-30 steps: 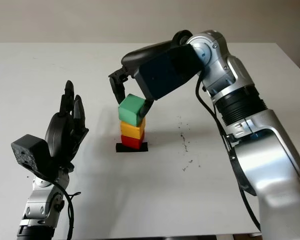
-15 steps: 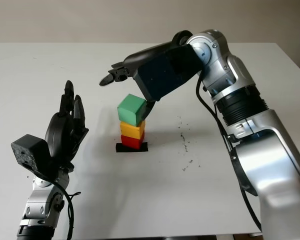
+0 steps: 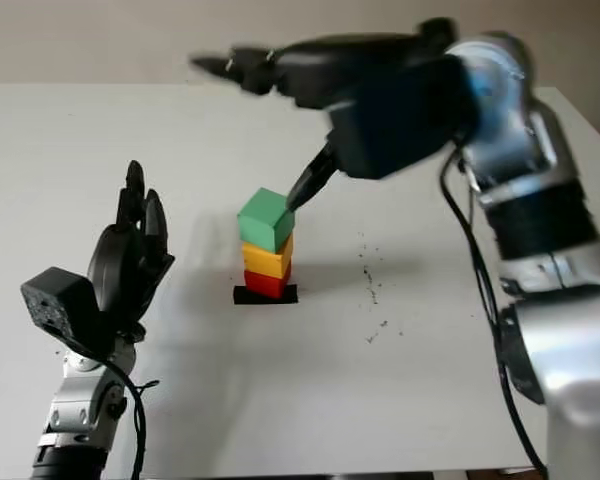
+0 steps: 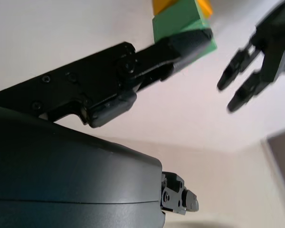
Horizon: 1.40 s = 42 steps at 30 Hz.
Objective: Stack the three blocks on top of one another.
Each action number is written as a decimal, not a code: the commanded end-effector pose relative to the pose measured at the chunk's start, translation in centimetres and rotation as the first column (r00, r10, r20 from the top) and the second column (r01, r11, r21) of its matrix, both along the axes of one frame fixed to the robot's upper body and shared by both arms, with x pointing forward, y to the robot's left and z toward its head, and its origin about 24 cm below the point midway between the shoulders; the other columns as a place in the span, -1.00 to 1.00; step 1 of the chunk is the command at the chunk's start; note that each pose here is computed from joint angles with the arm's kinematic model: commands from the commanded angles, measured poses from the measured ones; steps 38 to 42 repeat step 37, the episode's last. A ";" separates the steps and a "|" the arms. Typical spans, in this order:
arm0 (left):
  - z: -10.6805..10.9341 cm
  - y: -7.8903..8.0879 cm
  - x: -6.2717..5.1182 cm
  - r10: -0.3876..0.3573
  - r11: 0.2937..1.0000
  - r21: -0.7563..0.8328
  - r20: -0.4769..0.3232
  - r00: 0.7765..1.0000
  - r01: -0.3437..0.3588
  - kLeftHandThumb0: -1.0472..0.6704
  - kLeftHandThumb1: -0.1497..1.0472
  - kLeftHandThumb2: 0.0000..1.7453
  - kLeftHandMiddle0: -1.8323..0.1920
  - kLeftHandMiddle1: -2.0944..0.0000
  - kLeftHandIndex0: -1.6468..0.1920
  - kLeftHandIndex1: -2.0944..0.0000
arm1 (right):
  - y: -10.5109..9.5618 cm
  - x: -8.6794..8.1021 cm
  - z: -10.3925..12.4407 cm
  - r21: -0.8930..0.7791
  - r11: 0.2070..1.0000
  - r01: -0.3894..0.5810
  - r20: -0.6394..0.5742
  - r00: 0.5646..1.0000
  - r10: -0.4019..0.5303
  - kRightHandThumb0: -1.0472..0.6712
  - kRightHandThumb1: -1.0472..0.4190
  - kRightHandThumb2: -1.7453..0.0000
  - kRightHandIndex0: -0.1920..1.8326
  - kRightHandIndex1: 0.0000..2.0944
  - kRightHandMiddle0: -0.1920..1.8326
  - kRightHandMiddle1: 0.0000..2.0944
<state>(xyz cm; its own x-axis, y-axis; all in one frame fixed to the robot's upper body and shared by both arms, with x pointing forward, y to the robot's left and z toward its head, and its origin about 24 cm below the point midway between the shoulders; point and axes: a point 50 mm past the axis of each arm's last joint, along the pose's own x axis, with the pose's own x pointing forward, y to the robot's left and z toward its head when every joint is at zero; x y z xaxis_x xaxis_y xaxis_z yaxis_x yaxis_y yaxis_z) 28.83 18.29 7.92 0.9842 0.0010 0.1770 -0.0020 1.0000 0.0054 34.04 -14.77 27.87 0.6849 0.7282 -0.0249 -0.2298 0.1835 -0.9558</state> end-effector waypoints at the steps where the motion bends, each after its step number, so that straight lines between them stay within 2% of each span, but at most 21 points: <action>1: 0.6 0.3 0.3 -0.005 1.000 0.006 0.027 1.000 0.004 -0.70 1.00 -0.25 1.00 1.00 1.00 1.00 | -1.6 -0.4 -1.5 0.086 0.993 0.075 -0.015 0.997 -0.074 -0.74 -0.99 0.83 -0.99 -0.99 -0.96 -0.96; 4: 0.8 0.7 0.5 -0.011 1.000 0.011 0.025 1.000 0.010 -0.69 1.00 -0.25 1.00 1.00 1.00 1.00 | -3.2 -1.0 -4.1 0.206 0.959 0.195 -0.052 0.981 -0.188 -0.68 -1.00 0.64 -0.95 -0.96 -0.93 -0.95; 7: 0.9 1.0 0.7 -0.023 1.000 0.020 0.023 0.999 0.022 -0.69 1.00 -0.24 1.00 1.00 1.00 1.00 | -4.2 -1.4 -6.9 0.346 0.896 0.280 -0.127 0.960 -0.251 -0.62 -1.00 0.52 -0.94 -0.95 -0.94 -0.95; 11: 0.8 1.1 0.9 -0.030 0.999 0.016 0.017 0.999 0.029 -0.70 1.00 -0.24 1.00 1.00 1.00 1.00 | -4.4 -2.2 -10.9 0.538 0.746 0.391 -0.228 0.920 -0.317 -0.63 -1.00 0.32 -0.90 -0.93 -0.93 -0.95; 15: 0.6 1.1 0.9 -0.029 0.999 0.014 0.015 0.999 0.029 -0.70 1.00 -0.25 1.00 1.00 1.00 1.00 | -3.4 -3.2 -14.2 0.618 0.602 0.505 -0.381 0.863 -0.333 -0.64 -1.00 0.24 -0.98 -0.98 -0.98 -0.97; 18: 0.5 1.0 0.8 -0.028 1.000 0.002 0.008 1.000 0.028 -0.70 1.00 -0.25 1.00 0.98 1.00 1.00 | -2.3 -4.2 -16.4 0.668 0.470 0.577 -0.507 0.815 -0.280 -0.64 -1.00 0.22 -1.00 -1.00 -1.00 -1.00; 20: 0.3 0.9 0.7 -0.033 0.999 0.005 0.003 0.999 0.033 -0.69 1.00 -0.24 1.00 0.98 1.00 1.00 | -1.6 -4.7 -17.8 0.664 0.419 0.619 -0.562 0.783 -0.267 -0.64 -1.00 0.18 -1.00 -1.00 -1.00 -1.00; 23: 0.2 0.9 0.6 -0.042 0.999 0.008 -0.002 0.999 0.042 -0.70 1.00 -0.23 1.00 0.99 1.00 1.00 | -1.1 -5.3 -19.0 0.654 0.377 0.656 -0.607 0.753 -0.255 -0.66 -1.00 0.15 -1.00 -1.00 -1.00 -1.00; 29: 0.3 1.0 0.4 -0.060 0.998 0.021 0.000 0.998 0.060 -0.70 1.00 -0.22 1.00 1.00 1.00 1.00 | -0.7 -6.3 -20.1 0.679 0.314 0.664 -0.640 0.745 -0.190 -0.60 -1.00 0.12 -1.00 -1.00 -1.00 -1.00; 37: 0.1 0.9 -0.4 -0.070 0.997 0.026 -0.007 0.998 0.070 -0.69 1.00 -0.22 1.00 0.97 1.00 1.00 | -0.5 -7.4 -20.8 0.666 0.317 0.675 -0.653 0.733 -0.188 -0.65 -1.00 0.15 -1.00 -1.00 -1.00 -1.00; 42: 0.1 0.9 -0.4 -0.070 0.997 0.026 -0.007 0.998 0.070 -0.69 1.00 -0.22 1.00 0.97 1.00 1.00 | -0.5 -7.4 -20.8 0.666 0.317 0.675 -0.653 0.733 -0.188 -0.65 -1.00 0.15 -1.00 -1.00 -1.00 -1.00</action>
